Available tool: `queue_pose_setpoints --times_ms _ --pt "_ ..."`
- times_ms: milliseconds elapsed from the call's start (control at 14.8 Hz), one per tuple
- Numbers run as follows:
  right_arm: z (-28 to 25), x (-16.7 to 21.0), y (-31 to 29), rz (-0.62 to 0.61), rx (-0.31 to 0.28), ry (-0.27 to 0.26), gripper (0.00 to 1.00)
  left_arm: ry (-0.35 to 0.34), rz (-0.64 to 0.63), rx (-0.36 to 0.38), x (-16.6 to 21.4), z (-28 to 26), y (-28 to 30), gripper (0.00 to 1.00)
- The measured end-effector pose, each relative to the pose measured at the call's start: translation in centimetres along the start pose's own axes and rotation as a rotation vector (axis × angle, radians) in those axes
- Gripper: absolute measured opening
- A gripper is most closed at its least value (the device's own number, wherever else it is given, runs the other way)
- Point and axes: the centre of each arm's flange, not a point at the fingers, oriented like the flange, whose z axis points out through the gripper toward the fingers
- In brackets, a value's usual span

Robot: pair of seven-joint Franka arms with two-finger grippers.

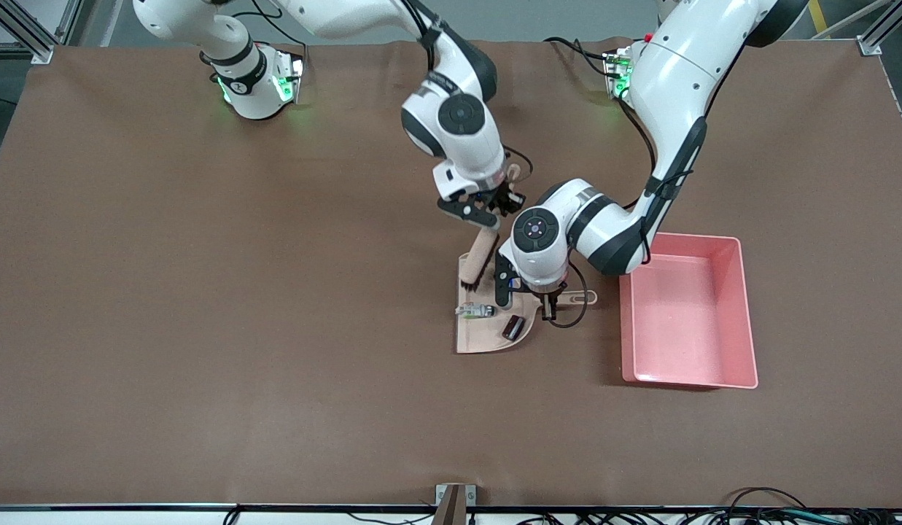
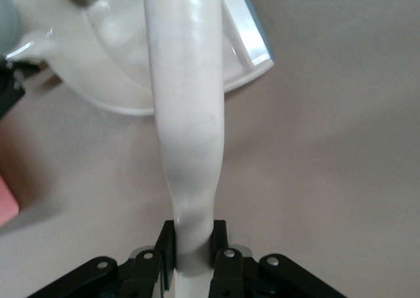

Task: Clean e-waste and dump in bin
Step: 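Sweep the components into the dustpan with the right gripper's brush, then lift the dustpan over the pink bin with the left gripper while the right gripper withdraws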

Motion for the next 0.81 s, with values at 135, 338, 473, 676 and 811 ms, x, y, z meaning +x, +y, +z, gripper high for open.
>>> queue_pose_setpoints --times_ms 135,338,473,676,811 --pt "-2.0 -1.7 1.7 -0.015 -0.002 -0.004 0.26 0.004 0.002 0.001 -0.1 0.0 0.0 0.33" --pt "-3.8 -1.4 3.5 -0.065 -0.024 -0.007 0.26 0.036 0.006 0.028 -0.2 0.0 0.0 0.33" --pt "-4.6 1.4 5.0 -0.120 -0.064 -0.016 0.26 0.070 0.013 0.052 0.4 -0.5 0.1 0.33" --pt "-7.0 7.8 7.6 -0.207 -0.115 -0.004 0.26 0.145 0.012 0.069 1.1 -2.1 0.1 0.33" --pt "-8.7 12.4 9.6 -0.256 -0.163 0.035 0.26 0.187 -0.005 0.071 0.4 -3.1 -0.5 0.33"
